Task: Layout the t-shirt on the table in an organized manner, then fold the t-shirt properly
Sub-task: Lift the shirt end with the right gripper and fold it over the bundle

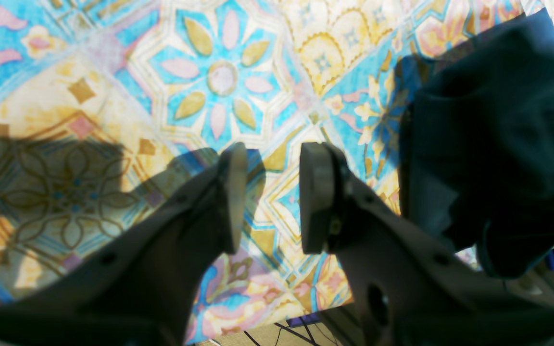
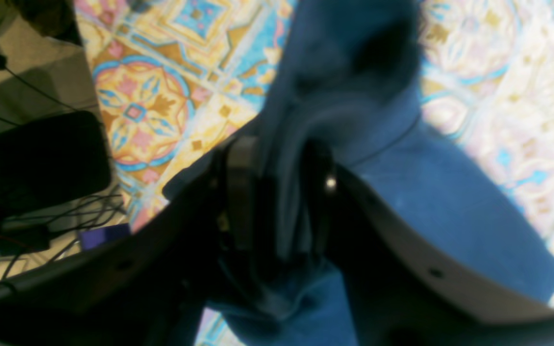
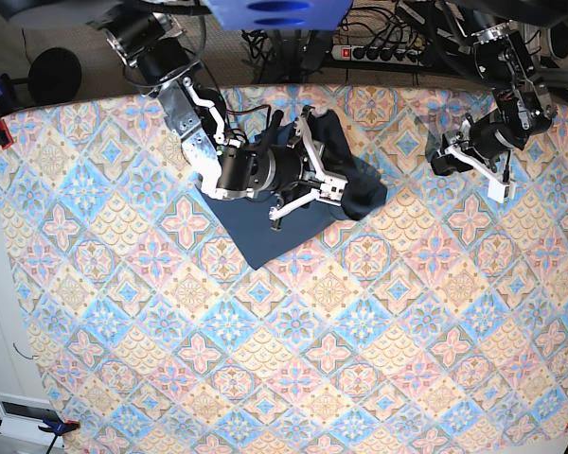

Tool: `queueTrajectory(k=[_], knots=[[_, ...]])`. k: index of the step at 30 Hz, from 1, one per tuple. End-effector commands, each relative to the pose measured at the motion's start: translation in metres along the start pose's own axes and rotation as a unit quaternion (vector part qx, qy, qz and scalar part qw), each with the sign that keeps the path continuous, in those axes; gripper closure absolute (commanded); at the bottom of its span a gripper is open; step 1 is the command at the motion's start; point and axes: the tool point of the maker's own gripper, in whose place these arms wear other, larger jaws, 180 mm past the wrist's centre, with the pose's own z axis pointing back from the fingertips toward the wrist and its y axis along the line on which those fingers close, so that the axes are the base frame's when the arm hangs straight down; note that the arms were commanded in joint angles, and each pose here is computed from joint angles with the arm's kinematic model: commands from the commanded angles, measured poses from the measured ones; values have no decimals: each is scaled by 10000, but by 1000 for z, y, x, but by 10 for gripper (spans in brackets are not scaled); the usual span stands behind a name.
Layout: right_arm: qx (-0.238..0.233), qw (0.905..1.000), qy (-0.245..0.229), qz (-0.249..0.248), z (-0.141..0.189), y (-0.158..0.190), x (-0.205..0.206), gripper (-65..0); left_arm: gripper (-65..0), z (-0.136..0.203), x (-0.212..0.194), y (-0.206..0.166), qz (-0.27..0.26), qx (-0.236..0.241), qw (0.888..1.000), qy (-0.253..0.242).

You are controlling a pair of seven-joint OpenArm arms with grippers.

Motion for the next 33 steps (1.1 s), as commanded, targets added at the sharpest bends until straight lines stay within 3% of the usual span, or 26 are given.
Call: queueTrajectory(k=[1, 5, 11, 18, 21, 26, 29, 33], knots=[[-94, 9999, -90, 100, 7, -7, 5, -161, -172, 4, 12, -3, -98, -53, 9998, -186], [-72, 9988, 40, 479, 15, 1, -2, -166, -172, -1, 8, -11, -193, -139, 9997, -76], [-290, 9976, 61, 622, 31, -8, -6, -166, -172, -13, 5, -31, -398, -376, 9984, -103], [-715, 9974, -3, -19, 48, -31, -26, -166, -172, -20, -5, -43, -502, -523, 9974, -16], [-907, 9944, -360, -405, 62, -48, -25, -166, -172, -21, -4, -45, -502, -556, 9972, -29], [-1597, 9711, -1171, -1329, 114, -101, -32, -161, -172, -21, -2, -48, -490, -593, 9970, -61], [-1931, 9604, -1103, -1681, 128, -121, -54, -161, -172, -21, 1, -48, -477, -597, 9969, -181], [-1758, 9637, -651, -1900, 106, -118, -80, -161, -172, -21, 1, -48, -476, -598, 9969, -197]])
